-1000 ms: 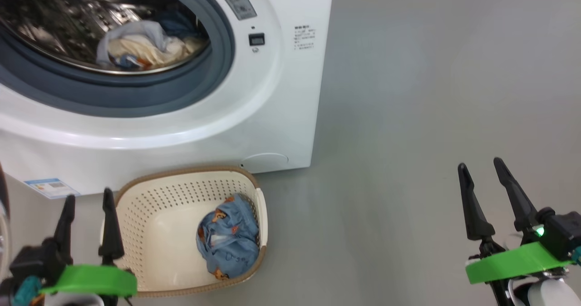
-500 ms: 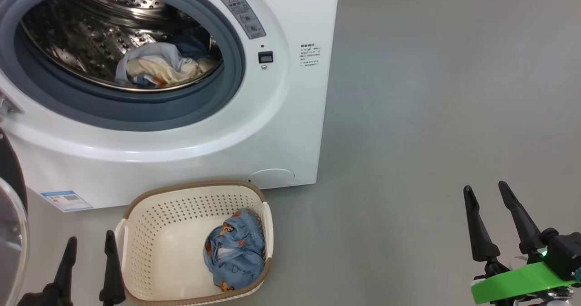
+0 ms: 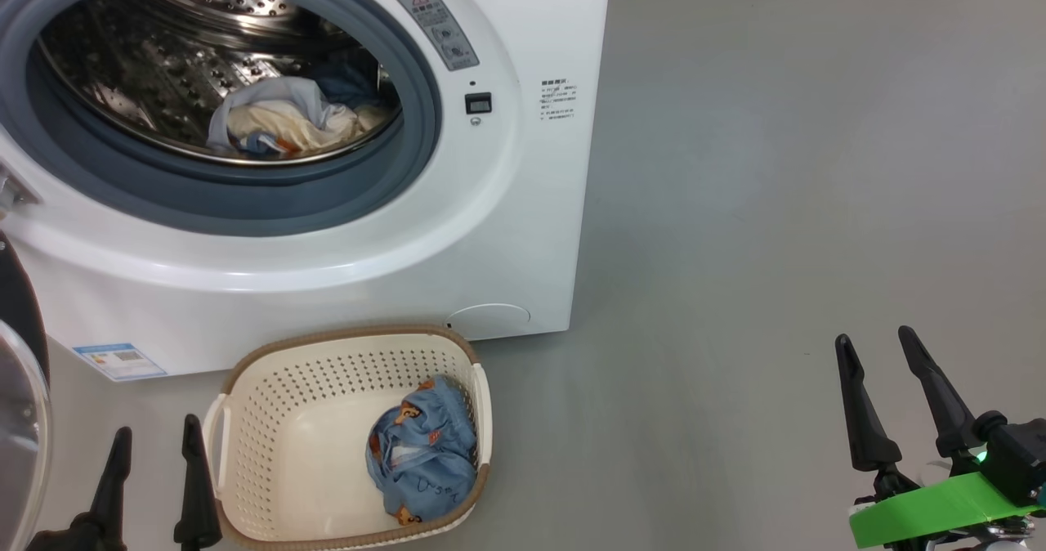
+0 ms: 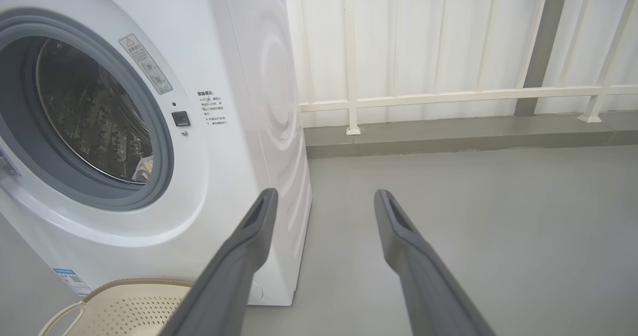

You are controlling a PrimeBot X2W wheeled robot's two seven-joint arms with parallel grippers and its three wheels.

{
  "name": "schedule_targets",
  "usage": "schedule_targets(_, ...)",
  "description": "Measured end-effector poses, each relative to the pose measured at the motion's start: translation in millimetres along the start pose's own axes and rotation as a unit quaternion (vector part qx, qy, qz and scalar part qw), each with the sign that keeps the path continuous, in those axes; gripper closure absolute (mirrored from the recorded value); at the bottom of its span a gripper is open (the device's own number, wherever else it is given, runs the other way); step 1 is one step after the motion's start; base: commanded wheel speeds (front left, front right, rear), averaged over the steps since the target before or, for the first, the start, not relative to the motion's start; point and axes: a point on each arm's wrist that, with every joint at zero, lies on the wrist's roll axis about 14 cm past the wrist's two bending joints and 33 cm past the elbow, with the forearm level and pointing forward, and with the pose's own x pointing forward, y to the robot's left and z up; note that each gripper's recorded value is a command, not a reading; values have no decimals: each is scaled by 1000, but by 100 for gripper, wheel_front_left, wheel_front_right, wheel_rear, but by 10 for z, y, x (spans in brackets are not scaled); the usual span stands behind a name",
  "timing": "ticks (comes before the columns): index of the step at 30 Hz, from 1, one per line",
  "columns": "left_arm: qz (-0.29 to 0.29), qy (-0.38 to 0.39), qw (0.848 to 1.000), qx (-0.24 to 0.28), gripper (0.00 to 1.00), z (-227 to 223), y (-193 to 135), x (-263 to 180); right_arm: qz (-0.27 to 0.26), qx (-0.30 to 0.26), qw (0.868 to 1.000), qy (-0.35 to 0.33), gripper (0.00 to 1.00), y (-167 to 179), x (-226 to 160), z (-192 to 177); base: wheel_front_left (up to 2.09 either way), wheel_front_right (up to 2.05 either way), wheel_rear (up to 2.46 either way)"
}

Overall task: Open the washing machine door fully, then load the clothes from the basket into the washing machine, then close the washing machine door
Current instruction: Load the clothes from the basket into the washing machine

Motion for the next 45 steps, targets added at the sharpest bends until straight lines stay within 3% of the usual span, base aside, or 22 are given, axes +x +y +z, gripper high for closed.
schedule_targets(11,-2,19,1000,-1,0,-131,-13,48,-4,2,1000,13,0,-17,34,-90,0,0,0)
schedule_targets(26,-22,135,990,-28,0,-916,-144,391,-6,18,1000,10,0,40,433,-184,0,0,0)
schedule_targets(37,-63,256,965,-12,0,-1746,-284,704,-18,31,999,36,0,15,732,-510,0,0,0)
schedule_targets(45,-101,335,937,9,0,-2278,-375,837,-12,31,998,50,0,33,925,-711,0,0,0)
